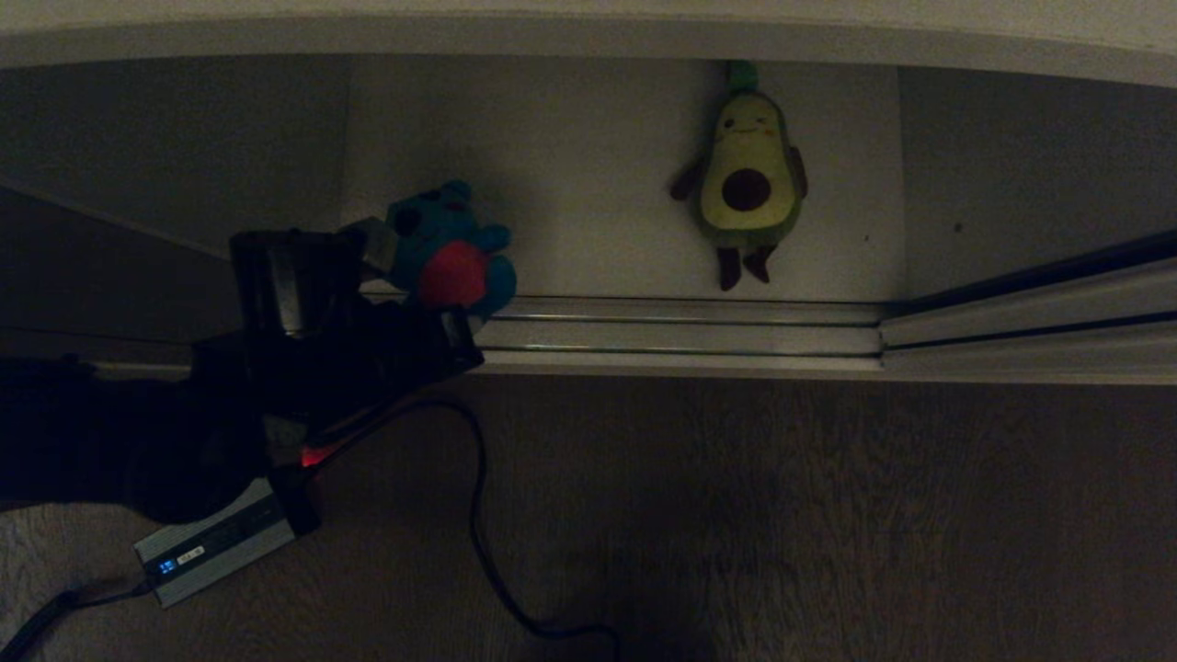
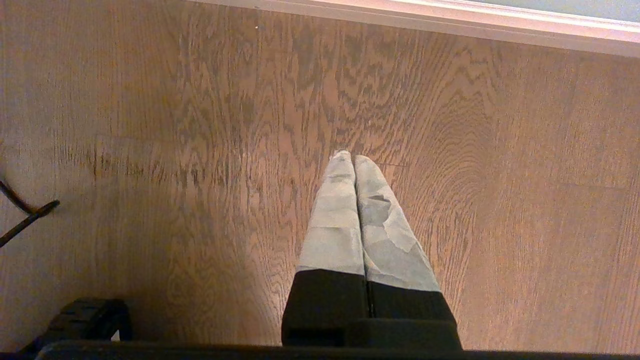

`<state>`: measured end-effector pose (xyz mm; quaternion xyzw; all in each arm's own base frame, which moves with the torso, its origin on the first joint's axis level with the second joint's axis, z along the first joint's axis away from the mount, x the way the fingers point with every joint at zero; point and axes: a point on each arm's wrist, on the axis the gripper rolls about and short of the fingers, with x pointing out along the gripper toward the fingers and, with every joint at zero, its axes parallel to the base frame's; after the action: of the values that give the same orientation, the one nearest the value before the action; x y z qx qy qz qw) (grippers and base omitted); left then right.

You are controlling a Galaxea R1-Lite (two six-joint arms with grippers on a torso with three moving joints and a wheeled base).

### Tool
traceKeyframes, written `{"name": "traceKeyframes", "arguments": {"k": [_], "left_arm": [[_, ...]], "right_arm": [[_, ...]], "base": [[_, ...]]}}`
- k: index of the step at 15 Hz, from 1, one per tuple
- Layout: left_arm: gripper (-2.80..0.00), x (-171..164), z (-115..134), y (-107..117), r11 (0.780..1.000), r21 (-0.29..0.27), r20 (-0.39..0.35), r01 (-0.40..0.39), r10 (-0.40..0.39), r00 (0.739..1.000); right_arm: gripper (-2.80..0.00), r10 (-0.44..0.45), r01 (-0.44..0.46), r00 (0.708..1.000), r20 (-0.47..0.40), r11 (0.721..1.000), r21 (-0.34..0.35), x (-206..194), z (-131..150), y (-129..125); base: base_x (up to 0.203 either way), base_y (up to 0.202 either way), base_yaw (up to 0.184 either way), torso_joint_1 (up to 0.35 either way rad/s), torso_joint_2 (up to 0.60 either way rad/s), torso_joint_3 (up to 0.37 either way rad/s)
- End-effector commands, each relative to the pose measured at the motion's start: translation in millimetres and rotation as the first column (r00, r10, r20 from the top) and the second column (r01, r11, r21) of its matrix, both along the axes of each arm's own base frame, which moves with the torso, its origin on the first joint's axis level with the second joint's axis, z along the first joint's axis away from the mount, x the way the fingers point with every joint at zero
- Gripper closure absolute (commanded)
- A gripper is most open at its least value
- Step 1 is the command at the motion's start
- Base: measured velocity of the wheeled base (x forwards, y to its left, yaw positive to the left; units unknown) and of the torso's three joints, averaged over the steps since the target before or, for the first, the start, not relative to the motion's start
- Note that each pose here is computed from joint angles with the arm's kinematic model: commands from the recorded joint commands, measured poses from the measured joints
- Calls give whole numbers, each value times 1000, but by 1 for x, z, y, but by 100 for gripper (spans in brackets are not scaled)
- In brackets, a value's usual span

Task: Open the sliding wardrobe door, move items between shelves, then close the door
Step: Place the blue doll on the higher shelf

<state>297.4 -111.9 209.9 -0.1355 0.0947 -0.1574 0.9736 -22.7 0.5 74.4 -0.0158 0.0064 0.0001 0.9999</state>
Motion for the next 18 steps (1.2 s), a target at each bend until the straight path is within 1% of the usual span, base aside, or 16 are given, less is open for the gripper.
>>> {"name": "traceKeyframes", "arguments": {"k": [1,3,6,7,9,11,12,14,15,16,18], "left_arm": [[0,-51,13,11,1000,0,5,29,-29,1000],[0,-85,12,18,998,31,-38,57,-56,998],[0,-138,1,33,989,93,-148,113,-99,984],[0,-155,-1,40,986,106,-170,127,-108,980],[0,-187,-2,55,982,121,-185,145,-121,975],[0,-220,-9,71,969,170,-241,181,-138,961],[0,-237,-13,79,961,185,-261,207,-155,953],[0,-271,-24,96,942,196,-311,272,-204,928],[0,-287,-29,104,933,200,-320,300,-227,920],[0,-299,-31,110,924,210,-302,319,-249,920],[0,-314,-29,117,904,251,-239,346,-289,927]], "right_arm": [[0,1,-1,1000,-3,1000,0,0,-1,0],[0,2,-2,1000,-3,1000,0,0,-1,0],[0,1,-1,1000,-3,1000,0,0,-1,0],[0,0,0,1000,-4,1000,0,0,-1,0],[0,1,-1,1000,-4,1000,0,0,-1,0],[0,1,-1,1000,-3,1000,0,0,-1,0],[0,0,0,1000,-3,1000,0,0,-1,0],[0,1,-1,1000,-3,1000,0,0,-1,0],[0,0,0,1000,-3,1000,0,0,-1,0],[0,0,0,1000,-4,1000,0,0,-1,0],[0,1,-1,1000,-4,1000,0,0,-1,0]], "base": [[0,0,0,0,0,0],[0,0,0,0,0,0],[0,0,0,0,0,0],[0,0,0,0,0,0],[0,0,0,0,0,0],[0,0,0,0,0,0],[0,0,0,0,0,0],[0,0,0,0,0,0],[0,0,0,0,0,0],[0,0,0,0,0,0],[0,0,0,0,0,0]]}}
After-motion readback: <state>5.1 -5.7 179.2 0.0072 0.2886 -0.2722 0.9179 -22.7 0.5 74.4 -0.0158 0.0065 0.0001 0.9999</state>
